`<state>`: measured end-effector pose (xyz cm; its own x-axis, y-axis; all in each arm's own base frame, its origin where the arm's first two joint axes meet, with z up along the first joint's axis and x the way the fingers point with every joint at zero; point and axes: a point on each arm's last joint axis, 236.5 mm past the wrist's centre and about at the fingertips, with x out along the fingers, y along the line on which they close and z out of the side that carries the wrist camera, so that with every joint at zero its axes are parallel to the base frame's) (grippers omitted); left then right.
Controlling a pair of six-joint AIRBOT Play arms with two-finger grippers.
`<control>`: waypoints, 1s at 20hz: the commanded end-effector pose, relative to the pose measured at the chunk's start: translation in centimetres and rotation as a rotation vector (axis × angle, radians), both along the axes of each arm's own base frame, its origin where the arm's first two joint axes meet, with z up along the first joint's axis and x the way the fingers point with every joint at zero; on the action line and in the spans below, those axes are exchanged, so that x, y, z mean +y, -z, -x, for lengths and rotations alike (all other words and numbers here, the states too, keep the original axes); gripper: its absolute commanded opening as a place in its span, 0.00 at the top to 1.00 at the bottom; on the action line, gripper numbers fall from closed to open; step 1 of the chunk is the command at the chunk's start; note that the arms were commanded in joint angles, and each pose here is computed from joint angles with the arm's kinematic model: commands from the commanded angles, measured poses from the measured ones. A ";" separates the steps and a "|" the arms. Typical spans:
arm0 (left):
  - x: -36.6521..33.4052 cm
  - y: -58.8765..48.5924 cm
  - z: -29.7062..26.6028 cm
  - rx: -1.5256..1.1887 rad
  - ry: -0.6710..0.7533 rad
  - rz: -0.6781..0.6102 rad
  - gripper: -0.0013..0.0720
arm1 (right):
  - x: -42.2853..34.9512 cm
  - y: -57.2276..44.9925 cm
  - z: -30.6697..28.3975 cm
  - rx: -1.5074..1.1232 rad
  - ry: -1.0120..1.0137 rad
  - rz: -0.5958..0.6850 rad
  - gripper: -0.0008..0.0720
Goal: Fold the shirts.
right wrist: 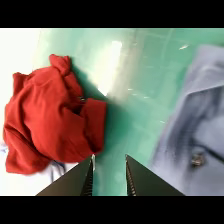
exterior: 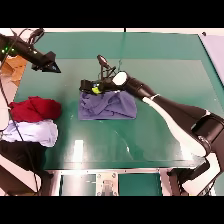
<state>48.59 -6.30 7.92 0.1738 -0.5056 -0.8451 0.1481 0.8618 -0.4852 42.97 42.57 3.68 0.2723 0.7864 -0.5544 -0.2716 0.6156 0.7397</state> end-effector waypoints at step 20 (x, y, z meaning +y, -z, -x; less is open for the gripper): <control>1.4 -0.2 -0.7 -0.030 -0.025 -0.004 0.95 | -19.4 12.9 0.2 0.368 0.061 0.048 0.51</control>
<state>49.26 -4.90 8.10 0.2119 -0.4963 -0.8419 0.1324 0.8681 -0.4784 42.30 20.52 -9.95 0.0913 0.7226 -0.6852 0.0920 0.6790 0.7284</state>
